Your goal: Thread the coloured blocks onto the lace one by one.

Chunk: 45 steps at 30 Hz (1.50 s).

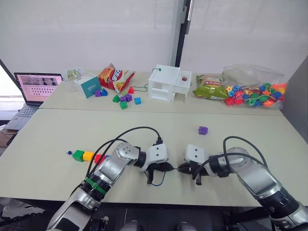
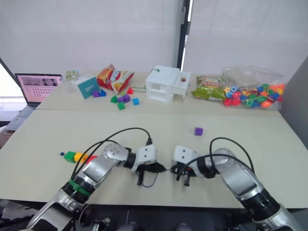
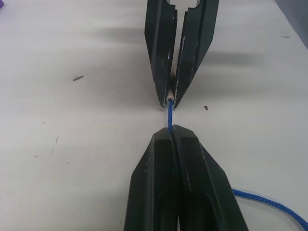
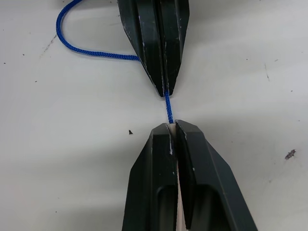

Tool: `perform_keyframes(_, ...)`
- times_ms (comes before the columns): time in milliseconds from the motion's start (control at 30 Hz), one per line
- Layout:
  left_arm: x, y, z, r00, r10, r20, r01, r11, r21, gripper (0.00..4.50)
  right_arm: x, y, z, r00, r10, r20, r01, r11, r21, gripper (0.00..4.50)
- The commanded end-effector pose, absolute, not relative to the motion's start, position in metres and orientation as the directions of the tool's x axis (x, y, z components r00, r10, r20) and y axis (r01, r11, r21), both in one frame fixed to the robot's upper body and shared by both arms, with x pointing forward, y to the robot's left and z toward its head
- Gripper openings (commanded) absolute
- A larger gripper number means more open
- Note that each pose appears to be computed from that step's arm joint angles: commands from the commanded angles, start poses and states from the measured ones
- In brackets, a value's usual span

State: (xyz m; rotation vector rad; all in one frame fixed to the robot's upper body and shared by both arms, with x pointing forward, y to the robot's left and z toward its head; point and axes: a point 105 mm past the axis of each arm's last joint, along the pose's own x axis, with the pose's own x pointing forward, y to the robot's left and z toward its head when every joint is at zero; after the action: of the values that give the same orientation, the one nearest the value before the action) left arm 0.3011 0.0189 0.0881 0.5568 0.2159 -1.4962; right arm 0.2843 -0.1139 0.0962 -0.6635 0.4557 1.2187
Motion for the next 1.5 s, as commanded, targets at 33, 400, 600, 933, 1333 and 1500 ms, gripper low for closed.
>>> perform_keyframes(33,0.299,0.010,0.104,0.084,-0.902,-0.424,0.967,-0.029,0.253,0.02,0.281,-0.116,0.099,0.298,0.698,-0.651,-0.954,0.192,-0.231,0.00)
perform_keyframes(400,0.302,0.035,0.101,0.090,-0.863,-0.497,0.967,-0.044,0.250,0.00,0.279,-0.124,0.103,0.371,0.697,-0.613,-0.928,0.270,-0.255,2.71)
perform_keyframes(600,0.302,0.040,0.098,0.088,-0.862,-0.499,0.968,-0.045,0.248,0.00,0.276,-0.130,0.100,0.394,0.703,-0.592,-0.919,0.298,-0.259,3.05)
perform_keyframes(933,0.298,0.025,0.106,0.076,-0.887,-0.456,0.969,-0.042,0.244,1.51,0.277,-0.134,0.099,0.404,0.703,-0.586,-0.915,0.309,-0.260,3.10)
perform_keyframes(1333,0.301,0.010,0.089,0.112,-0.882,-0.457,0.973,0.004,0.231,1.82,0.278,-0.135,0.102,0.422,0.701,-0.575,-0.906,0.331,-0.262,3.10)
perform_keyframes(1500,0.298,0.015,0.077,0.107,-0.851,-0.515,0.975,-0.011,0.221,1.82,0.278,-0.136,0.106,0.429,0.699,-0.572,-0.903,0.338,-0.264,3.10)
